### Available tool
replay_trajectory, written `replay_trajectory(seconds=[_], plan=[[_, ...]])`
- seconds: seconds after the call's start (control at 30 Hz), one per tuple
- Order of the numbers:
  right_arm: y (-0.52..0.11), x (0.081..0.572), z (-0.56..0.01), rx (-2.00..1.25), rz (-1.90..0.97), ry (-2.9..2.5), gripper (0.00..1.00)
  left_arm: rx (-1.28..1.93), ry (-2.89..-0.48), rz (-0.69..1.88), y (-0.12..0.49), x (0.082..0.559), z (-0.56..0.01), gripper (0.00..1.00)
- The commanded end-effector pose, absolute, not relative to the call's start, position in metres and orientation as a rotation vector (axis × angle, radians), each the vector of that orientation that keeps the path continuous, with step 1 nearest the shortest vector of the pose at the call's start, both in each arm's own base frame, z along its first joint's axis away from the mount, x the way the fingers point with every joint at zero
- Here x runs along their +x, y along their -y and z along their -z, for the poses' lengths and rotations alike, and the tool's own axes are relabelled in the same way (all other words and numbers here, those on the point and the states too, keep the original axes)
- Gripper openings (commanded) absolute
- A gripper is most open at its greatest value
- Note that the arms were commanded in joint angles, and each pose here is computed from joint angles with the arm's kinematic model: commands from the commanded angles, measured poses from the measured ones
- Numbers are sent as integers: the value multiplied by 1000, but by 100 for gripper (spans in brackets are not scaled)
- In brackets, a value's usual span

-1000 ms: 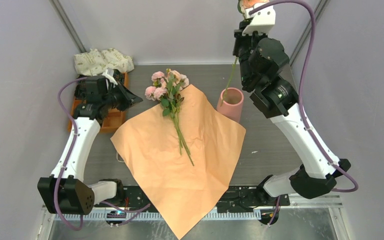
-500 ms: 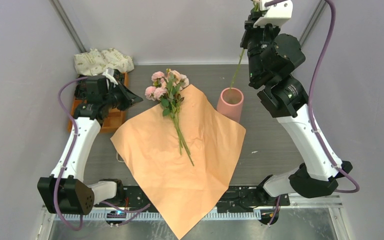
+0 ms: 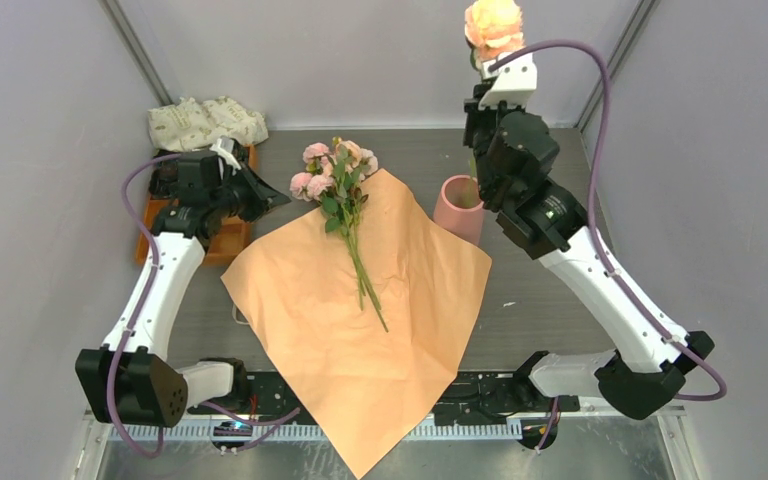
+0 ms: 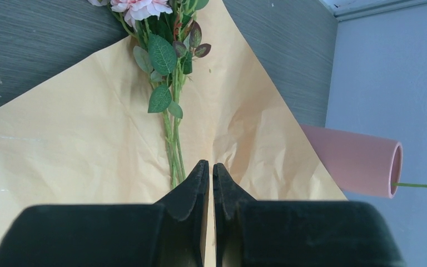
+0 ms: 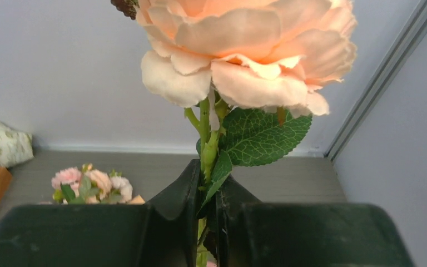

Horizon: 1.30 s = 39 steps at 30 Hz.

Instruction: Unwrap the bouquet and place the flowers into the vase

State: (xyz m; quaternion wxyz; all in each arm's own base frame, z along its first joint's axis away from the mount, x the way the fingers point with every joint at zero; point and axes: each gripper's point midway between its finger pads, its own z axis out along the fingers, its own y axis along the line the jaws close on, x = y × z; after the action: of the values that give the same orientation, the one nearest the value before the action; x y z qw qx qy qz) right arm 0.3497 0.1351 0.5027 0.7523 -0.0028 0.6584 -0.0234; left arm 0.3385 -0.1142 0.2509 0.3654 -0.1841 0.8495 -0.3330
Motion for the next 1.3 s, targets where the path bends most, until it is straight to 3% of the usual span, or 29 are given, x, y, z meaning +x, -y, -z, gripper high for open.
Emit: replay_trajectory(seconds=[0.0,0.17,0.27,0.4,0.67,0.73,1.07,1.27], plan=[[-139,348,-481,70,-38,-1444,2,-423,-2135,864,121,347,-263,8],[-144,355,-441,77,-14,-1510,10,-412,-2165,860,128,349,-250,8],[-143,357,-424,77,4,-1534,25,-403,-2180,859,131,351,-244,8],[-139,352,-412,89,2,-1550,34,-396,-2209,853,136,353,-231,9],[-120,337,-415,147,8,-1538,80,-381,-2281,853,150,359,-204,9],[-116,332,-416,165,1,-1534,97,-376,-2292,850,153,361,-199,9],[-126,307,-425,100,-173,-1558,99,-365,-2373,777,165,369,-169,9],[-124,297,-426,115,-234,-1561,94,-386,-2448,751,180,395,-141,9]])
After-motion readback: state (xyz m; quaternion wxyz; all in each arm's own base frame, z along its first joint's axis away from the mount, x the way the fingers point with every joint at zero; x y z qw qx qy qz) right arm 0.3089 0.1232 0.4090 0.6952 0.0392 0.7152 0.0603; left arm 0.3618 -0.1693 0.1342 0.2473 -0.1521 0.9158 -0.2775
